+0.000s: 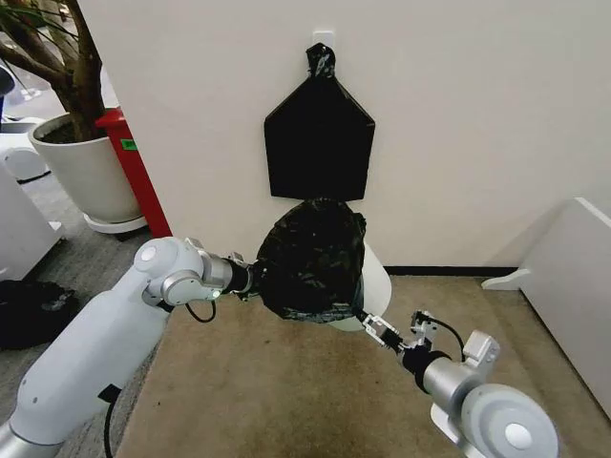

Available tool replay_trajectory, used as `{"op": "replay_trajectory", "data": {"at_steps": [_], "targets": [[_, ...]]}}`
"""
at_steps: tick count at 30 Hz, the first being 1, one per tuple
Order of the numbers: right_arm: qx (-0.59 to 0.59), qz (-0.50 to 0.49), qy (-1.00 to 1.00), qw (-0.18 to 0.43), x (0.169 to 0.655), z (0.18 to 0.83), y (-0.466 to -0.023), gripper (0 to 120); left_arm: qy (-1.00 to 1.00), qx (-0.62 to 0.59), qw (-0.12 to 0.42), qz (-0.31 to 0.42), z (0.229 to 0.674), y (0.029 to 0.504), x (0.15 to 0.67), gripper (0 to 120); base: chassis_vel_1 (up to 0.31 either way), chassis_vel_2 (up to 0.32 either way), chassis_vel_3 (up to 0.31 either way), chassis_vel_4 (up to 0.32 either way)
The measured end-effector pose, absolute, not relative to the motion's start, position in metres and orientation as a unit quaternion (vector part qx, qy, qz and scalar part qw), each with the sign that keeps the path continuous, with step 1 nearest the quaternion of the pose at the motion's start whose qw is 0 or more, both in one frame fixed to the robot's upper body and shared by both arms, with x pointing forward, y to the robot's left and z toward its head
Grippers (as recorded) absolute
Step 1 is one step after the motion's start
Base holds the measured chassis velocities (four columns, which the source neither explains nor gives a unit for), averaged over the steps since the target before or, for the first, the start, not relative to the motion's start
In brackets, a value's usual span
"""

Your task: Place the garbage bag over the trash bin.

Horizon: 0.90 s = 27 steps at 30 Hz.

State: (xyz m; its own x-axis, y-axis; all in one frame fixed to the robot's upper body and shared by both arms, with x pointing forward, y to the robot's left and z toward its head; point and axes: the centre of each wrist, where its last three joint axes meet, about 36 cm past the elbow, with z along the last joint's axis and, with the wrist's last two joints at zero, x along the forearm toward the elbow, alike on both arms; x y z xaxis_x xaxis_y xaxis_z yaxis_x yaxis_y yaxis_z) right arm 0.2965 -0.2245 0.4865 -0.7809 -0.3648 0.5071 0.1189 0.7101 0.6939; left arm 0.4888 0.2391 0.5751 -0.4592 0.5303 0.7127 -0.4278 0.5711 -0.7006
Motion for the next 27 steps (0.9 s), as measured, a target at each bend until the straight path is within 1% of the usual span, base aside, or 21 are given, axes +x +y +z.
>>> {"op": "replay_trajectory", "data": {"at_steps": [12,21,27], "targets": [[0.045,-0.349,-0.875,0.334,0.305,0.45,-0.222,100,-0.721,-0.042,0.516,0.461,0.579,0.236,0.483,0,0.0,0.0,0.0,0.0],[0.041,-0.328,-0.885,0.327,0.298,0.445,-0.206,100,-0.723,-0.043,0.514,0.46,0.581,0.235,0.478,0,0.0,0.0,0.0,0.0],[0.044,-0.328,-0.891,0.311,0.285,0.468,-0.199,100,-0.731,-0.04,0.507,0.455,0.583,0.235,0.476,0,0.0,0.0,0.0,0.0]]}}
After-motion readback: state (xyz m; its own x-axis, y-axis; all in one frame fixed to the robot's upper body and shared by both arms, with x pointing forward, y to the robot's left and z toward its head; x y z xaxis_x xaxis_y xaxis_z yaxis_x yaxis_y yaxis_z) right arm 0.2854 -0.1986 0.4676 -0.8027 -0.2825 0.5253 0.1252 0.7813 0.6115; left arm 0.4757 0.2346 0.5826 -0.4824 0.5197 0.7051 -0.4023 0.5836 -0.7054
